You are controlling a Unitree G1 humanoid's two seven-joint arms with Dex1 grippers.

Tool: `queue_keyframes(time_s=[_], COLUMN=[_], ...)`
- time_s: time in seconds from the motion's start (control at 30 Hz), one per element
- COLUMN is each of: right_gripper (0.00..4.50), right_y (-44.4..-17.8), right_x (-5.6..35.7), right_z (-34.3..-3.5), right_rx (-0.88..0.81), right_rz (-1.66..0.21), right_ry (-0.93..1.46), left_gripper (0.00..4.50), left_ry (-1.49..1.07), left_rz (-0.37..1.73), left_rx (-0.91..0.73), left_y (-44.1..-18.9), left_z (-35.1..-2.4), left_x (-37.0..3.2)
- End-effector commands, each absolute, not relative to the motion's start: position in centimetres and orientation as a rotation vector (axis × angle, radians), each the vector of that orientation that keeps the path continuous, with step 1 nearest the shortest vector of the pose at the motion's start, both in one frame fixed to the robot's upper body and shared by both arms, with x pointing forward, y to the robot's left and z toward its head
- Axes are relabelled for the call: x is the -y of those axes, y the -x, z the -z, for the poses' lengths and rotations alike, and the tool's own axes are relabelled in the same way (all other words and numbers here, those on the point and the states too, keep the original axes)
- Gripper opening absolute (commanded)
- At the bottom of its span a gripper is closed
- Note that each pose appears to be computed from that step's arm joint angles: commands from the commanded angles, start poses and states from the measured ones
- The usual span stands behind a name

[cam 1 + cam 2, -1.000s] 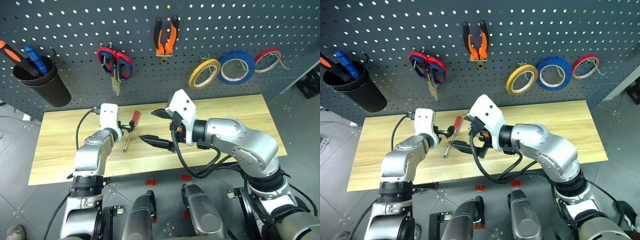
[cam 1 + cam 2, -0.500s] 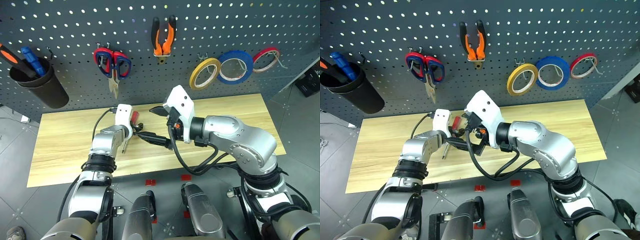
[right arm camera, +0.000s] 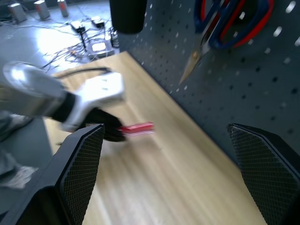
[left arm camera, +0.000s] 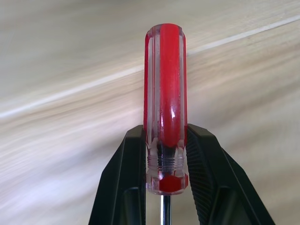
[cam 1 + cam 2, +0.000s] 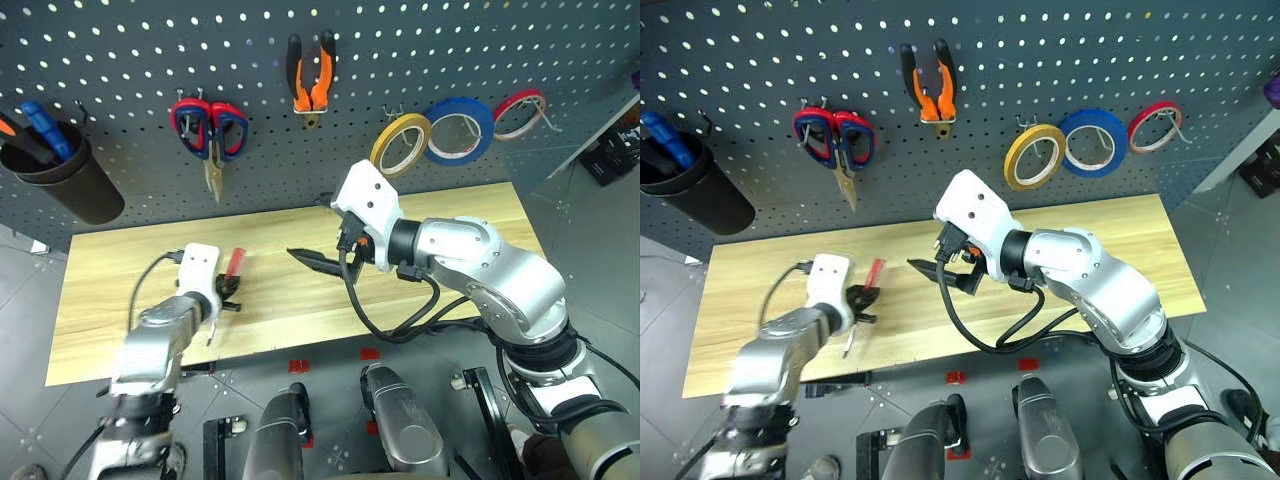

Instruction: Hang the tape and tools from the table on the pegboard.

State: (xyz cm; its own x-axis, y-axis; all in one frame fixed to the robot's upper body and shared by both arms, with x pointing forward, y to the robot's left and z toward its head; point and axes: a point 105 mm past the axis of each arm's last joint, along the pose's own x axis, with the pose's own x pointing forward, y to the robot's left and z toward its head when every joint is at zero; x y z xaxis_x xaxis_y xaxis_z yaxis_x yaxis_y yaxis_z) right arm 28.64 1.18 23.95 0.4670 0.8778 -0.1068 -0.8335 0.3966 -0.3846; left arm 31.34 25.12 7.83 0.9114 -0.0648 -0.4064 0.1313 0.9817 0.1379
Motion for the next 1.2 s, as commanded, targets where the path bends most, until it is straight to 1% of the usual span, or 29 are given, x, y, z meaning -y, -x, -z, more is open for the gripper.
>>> queue_keyframes(time_s=[0.03,0.13,0.17,0.2,0.3,0.4,0.5,0.6,0.7,0.9,0.97,1.1,1.2], right_gripper=[4.50,4.50,4.50,4.50,4.50,4.50,4.50,4.50,4.50,4.50,4.50,4.50,4.50], right_y=[-27.4,-27.1,-27.1,-27.1,-27.3,-27.5,-27.7,-27.8,-27.7,-27.6,-27.6,-27.4,-27.3], right_x=[-2.0,-2.0,-1.9,-1.9,-1.2,-0.7,-0.4,-0.6,-1.1,-2.0,-2.3,-2.6,-2.5], right_z=[-26.0,-26.8,-27.0,-27.5,-29.6,-30.4,-30.8,-31.0,-31.2,-31.3,-31.3,-31.0,-31.0], right_rx=[0.244,0.278,0.287,0.303,0.369,0.397,0.411,0.424,0.439,0.461,0.467,0.468,0.467], right_rz=[-1.096,-1.106,-1.109,-1.113,-1.111,-1.109,-1.110,-1.110,-1.117,-1.129,-1.132,-1.148,-1.149], right_ry=[0.423,0.383,0.372,0.352,0.286,0.280,0.283,0.287,0.283,0.288,0.288,0.290,0.292], left_gripper=[0.86,0.86,0.86,0.87,0.86,0.86,0.86,0.86,0.86,0.86,0.86,0.86,0.86], left_ry=[-0.198,-0.223,-0.227,-0.248,-0.310,-0.338,-0.247,-0.262,-0.294,-0.379,-0.363,-0.385,-0.393], left_rz=[0.087,0.101,0.103,0.106,0.120,0.109,0.003,-0.012,-0.042,-0.140,-0.175,-0.194,-0.212], left_rx=[-0.228,-0.108,-0.085,-0.038,0.193,0.326,0.506,0.597,0.630,0.690,0.719,0.777,0.805], left_y=[-29.6,-27.8,-27.6,-27.3,-26.8,-26.6,-26.2,-26.1,-26.7,-28.2,-28.8,-29.8,-29.9], left_z=[-12.8,-16.1,-16.8,-18.1,-24.8,-29.0,-34.3,-37.4,-38.5,-38.1,-37.9,-37.9,-38.1], left_x=[-24.8,-24.2,-24.1,-24.2,-24.7,-25.1,-26.8,-27.1,-28.3,-30.9,-31.7,-31.6,-31.6])
